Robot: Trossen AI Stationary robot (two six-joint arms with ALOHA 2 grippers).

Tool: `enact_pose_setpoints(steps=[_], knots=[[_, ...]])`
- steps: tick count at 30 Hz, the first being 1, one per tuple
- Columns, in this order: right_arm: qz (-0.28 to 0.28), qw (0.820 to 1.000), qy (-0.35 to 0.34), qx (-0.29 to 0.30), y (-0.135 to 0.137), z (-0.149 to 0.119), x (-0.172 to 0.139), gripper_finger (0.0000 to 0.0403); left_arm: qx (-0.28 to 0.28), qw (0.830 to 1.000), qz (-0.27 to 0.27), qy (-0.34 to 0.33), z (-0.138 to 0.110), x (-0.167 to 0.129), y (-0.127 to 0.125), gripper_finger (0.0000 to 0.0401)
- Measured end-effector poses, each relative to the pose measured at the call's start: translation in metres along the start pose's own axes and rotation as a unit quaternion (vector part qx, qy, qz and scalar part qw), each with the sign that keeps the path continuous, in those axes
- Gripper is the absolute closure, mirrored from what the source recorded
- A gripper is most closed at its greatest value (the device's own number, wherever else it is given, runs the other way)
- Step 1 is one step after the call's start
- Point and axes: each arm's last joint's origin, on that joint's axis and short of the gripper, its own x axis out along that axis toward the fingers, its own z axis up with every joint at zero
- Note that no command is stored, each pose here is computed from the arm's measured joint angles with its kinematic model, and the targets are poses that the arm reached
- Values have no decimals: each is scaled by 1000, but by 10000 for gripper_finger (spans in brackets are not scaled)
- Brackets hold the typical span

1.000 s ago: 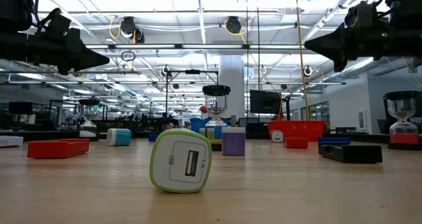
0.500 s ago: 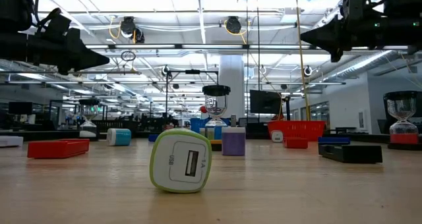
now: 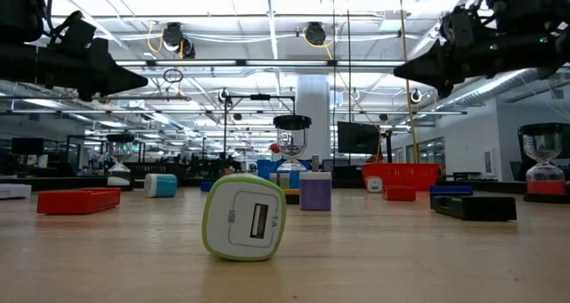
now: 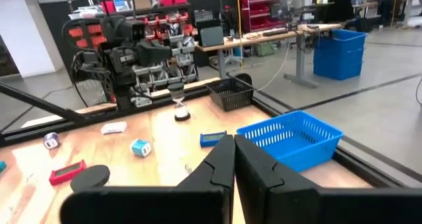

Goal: Pick & Place Office items
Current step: Put the top purple charger adapter into the red basket

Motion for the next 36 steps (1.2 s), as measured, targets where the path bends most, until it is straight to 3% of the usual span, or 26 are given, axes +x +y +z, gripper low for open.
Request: enact_pose_setpoints(steps=[11,17,23,36], knots=[[-3,1000,0,-31,11,-6,12,402,0,1000,0,0,0,0,0,364],[-33,999,6,-40,25,-11,17,402,0,1000,0,0,0,0,0,364],[-12,998,21,-60,36,-17,19,402,0,1000,0,0,0,0,0,364],[4,1000,8,-25,41,-15,18,399,0,1000,0,0,0,0,0,364]])
